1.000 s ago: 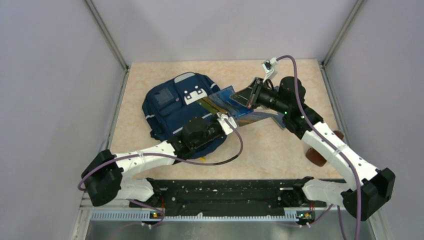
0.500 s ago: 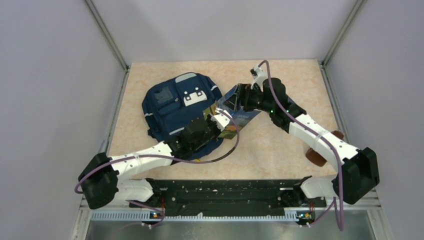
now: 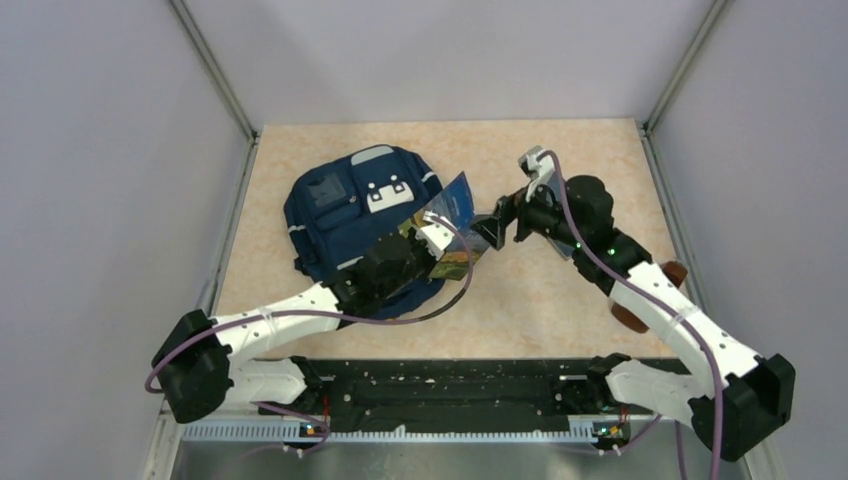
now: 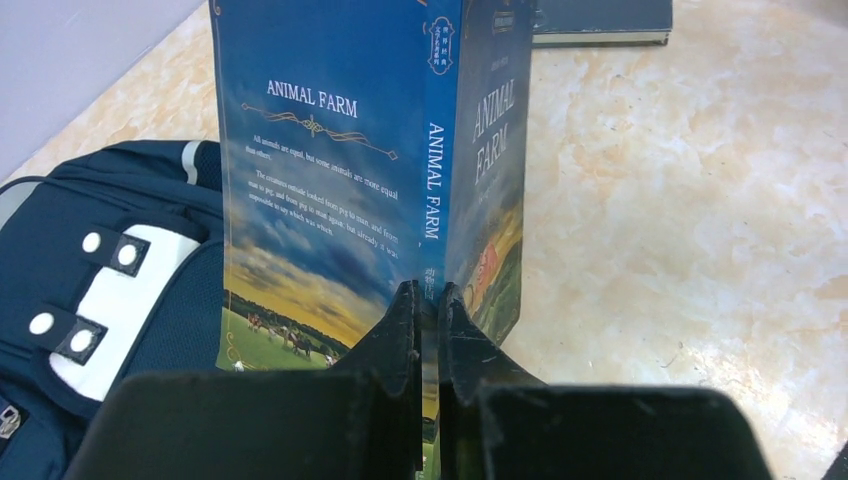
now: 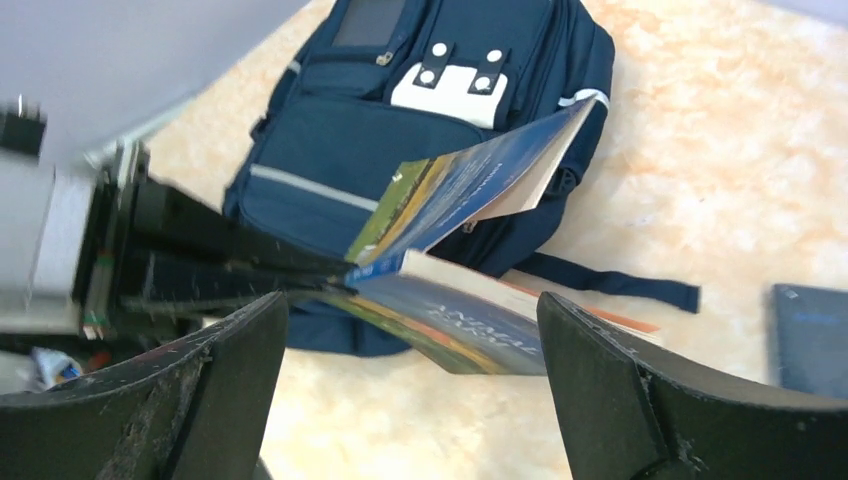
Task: Pack the student bag
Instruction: Pick up the book from the center of the board.
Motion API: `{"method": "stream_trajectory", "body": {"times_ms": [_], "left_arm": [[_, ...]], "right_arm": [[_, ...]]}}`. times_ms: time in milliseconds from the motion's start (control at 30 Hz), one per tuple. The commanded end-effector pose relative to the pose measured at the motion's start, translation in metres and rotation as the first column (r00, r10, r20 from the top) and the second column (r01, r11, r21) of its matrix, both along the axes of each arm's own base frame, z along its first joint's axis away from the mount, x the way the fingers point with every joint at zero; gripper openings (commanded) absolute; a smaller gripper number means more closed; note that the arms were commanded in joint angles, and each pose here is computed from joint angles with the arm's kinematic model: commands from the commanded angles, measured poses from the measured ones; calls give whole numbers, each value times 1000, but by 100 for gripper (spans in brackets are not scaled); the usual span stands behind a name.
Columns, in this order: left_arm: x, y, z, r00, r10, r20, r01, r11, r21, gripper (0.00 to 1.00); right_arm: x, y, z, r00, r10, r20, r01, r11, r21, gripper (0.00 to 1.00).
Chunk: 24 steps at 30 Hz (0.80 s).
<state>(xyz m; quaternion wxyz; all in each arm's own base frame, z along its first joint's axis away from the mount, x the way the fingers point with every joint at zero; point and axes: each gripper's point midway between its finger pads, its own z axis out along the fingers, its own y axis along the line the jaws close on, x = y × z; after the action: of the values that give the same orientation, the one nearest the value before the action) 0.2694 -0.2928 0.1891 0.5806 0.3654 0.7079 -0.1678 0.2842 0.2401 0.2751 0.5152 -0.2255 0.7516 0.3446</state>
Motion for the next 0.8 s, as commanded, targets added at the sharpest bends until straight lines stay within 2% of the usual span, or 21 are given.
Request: {"method": "stream_trajectory", "body": {"times_ms": [0, 233, 433, 600, 700, 767], "left_arm": [[-1, -2, 30, 998, -23, 52, 26, 997, -69, 0], [-3, 2, 43, 996, -58, 73, 64, 994, -88, 0], [-18, -3, 56, 980, -162, 114, 173, 980, -101, 0], [-21, -2, 59, 977, -172, 125, 186, 977, -104, 0], [-23, -3, 60, 974, -186, 125, 200, 974, -103, 0], [-23, -4, 59, 973, -195, 121, 207, 973, -98, 0]], "right_arm": [[-9, -13, -9, 969, 125, 212, -91, 983, -161, 92], [4, -34, -13, 912, 105, 397, -16, 975, -222, 94], [9, -23, -15, 853, 215, 475, -78, 954, -291, 93], [11, -12, -24, 837, 321, 444, -164, 920, -356, 89], [16, -9, -36, 845, 346, 408, -187, 906, -380, 78], [14, -6, -37, 840, 362, 404, -208, 903, -376, 65]]}}
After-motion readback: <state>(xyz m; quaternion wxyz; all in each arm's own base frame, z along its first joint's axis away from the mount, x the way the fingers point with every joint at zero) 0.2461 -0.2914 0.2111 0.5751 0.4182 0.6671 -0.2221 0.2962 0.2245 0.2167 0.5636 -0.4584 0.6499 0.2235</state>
